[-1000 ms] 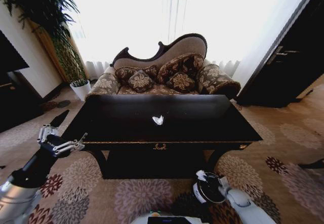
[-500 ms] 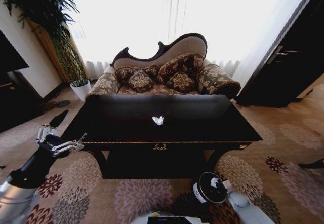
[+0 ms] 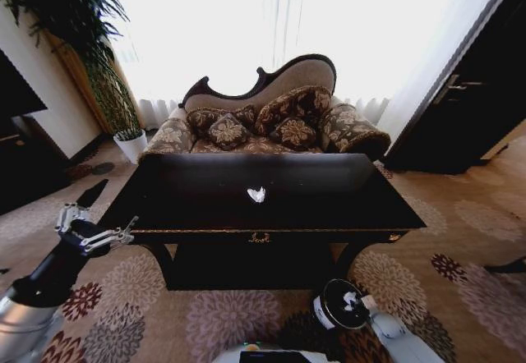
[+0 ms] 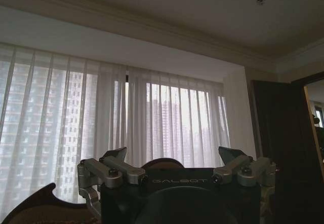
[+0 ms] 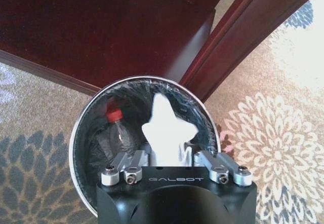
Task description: Move to the front of the table and place the trash on the table into the trash bin.
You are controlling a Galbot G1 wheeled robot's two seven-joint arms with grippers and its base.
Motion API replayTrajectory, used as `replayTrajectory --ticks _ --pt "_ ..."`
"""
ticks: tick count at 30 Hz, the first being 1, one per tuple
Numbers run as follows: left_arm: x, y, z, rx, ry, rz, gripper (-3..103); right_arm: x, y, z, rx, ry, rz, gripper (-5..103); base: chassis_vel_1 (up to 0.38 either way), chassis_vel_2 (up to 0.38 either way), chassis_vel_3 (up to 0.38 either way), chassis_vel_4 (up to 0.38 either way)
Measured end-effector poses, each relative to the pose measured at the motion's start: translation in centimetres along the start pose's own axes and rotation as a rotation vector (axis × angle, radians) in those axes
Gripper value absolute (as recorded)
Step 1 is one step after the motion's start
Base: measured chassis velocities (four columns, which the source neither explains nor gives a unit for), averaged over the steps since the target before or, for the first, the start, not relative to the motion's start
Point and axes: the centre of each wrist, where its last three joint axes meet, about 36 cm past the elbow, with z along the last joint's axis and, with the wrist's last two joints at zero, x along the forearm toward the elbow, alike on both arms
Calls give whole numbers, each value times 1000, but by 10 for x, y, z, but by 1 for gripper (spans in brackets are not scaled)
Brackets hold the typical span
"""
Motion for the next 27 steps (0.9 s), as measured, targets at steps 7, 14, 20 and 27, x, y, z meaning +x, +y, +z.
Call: replayTrajectory --ticks 7,14,20,27 --pt "0 0 0 0 -1 -1 100 0 3 -1 1 -7 -11 60 0 0 0 0" --pt "-1 -1 1 2 -5 3 100 1 4 -1 8 -10 -22 81 0 0 0 0" --pt "-2 -1 1 1 -8 6 100 2 6 -2 13 -15 -31 99 0 0 0 0" --pt "-4 -1 2 3 -16 11 100 15 26 2 65 -65 -106 100 0 0 0 0"
